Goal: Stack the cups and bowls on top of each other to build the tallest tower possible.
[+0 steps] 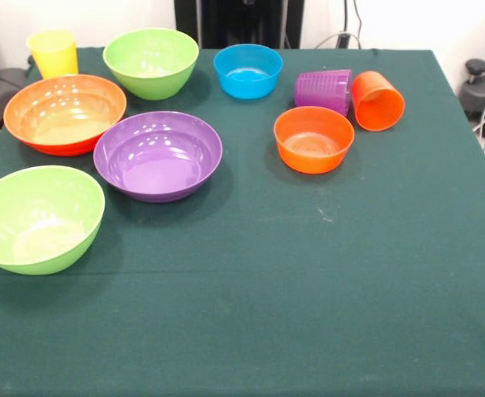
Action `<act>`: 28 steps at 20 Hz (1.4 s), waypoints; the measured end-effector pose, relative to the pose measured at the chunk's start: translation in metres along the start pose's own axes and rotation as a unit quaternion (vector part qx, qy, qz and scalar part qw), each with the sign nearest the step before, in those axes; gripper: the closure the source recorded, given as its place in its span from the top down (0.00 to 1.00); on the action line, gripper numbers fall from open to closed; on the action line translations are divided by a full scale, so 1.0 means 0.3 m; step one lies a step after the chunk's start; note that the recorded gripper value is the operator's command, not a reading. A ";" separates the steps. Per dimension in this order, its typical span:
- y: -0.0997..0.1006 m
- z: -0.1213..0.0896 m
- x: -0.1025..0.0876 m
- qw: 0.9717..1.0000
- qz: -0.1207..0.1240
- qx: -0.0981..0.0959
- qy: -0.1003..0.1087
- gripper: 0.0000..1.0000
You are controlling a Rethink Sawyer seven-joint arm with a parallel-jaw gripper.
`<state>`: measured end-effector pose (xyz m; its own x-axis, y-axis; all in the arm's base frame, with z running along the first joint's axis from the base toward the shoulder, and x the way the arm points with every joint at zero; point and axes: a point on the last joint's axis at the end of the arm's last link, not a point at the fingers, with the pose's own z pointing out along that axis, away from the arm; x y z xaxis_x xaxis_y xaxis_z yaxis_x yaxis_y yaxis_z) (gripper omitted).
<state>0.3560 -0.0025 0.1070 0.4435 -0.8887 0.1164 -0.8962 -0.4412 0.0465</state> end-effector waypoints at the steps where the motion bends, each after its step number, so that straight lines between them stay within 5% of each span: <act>1: 0.017 0.002 0.003 1.000 0.002 -0.001 0.001 1.00; 11: 0.153 0.048 0.015 1.000 -0.010 -0.008 0.005 1.00; 21: 0.290 0.139 -0.114 0.998 -0.045 -0.019 -0.030 1.00; 28: 0.369 0.172 -0.120 0.997 -0.041 -0.035 -0.052 1.00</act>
<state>0.2415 -0.0257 0.0566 0.5109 -0.8596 0.0063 -0.8537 -0.5064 0.1214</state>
